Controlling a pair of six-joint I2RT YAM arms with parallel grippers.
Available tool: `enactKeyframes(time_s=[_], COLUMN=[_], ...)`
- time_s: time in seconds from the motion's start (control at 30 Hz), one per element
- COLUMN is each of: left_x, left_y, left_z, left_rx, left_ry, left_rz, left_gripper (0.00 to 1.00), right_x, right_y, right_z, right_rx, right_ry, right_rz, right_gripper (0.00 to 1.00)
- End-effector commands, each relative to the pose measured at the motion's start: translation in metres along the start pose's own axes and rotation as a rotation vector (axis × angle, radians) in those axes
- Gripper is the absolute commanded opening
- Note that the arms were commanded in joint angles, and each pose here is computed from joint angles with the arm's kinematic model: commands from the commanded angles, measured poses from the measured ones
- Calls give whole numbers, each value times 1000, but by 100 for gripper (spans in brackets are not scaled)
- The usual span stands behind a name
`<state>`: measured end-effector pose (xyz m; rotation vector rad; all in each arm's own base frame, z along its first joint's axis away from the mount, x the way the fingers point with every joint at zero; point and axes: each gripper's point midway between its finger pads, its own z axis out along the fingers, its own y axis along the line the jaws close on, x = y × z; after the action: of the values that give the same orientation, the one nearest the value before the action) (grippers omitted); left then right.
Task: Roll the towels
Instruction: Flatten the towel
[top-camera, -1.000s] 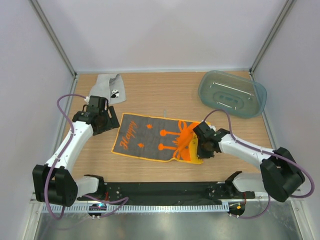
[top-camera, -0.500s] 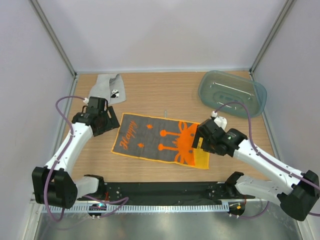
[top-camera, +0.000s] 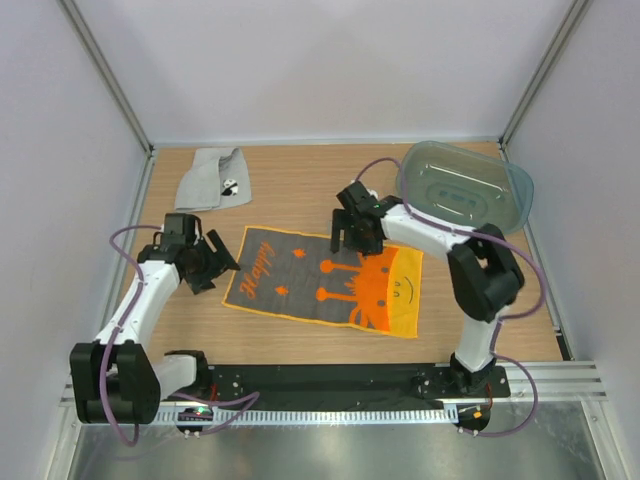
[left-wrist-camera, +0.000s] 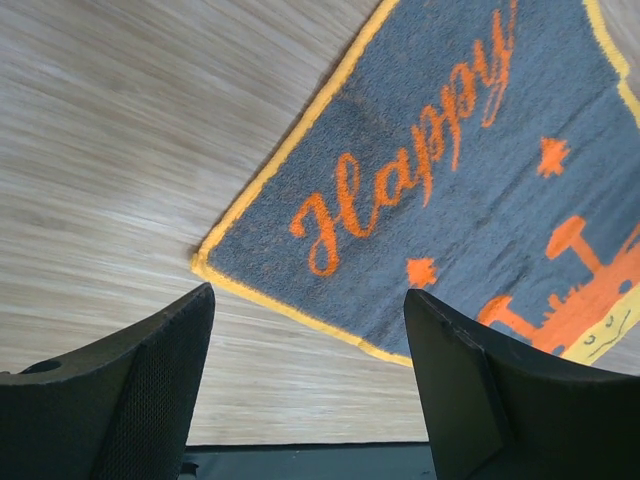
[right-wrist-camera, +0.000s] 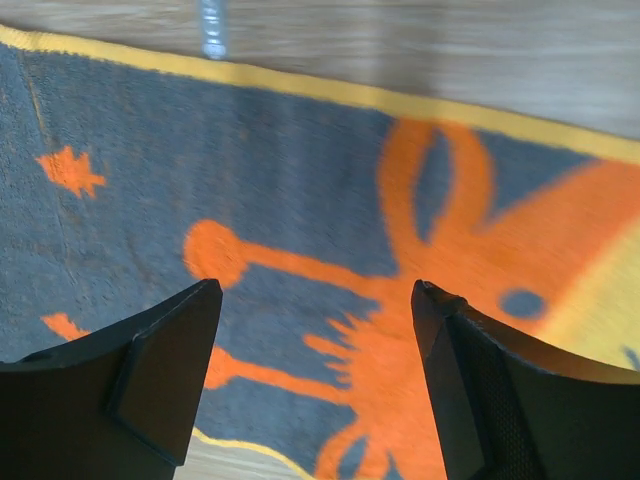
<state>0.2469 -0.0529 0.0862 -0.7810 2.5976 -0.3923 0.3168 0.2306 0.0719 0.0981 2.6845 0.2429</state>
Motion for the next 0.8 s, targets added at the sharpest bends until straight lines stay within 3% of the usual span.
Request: enactKeyframes(time_s=[0.0,0.2,0.43,0.57,0.77], left_x=[-15,-22,-19,-18,-15], left_y=[-16,-7,3,0,-2], left_z=[-17,-38,-44,-38,-31], left_rx=[74,19,-16,-6,7], left_ry=[-74,-128,-158,-140,-134], left_rz=[22,81,36,4,-49], left_gripper=[78,78,78,78,75], right_x=[-11,-4,-27,-57,-75], right_y=[59,82,116,139,113], right_z=[20,77,103,90,47], right_rx=[-172,-168,-207,-267,-142], right_ry=[43,127,133,65,0], right_rz=[-84,-117,-170,-232,-242], right_gripper=[83,81,80,80,80])
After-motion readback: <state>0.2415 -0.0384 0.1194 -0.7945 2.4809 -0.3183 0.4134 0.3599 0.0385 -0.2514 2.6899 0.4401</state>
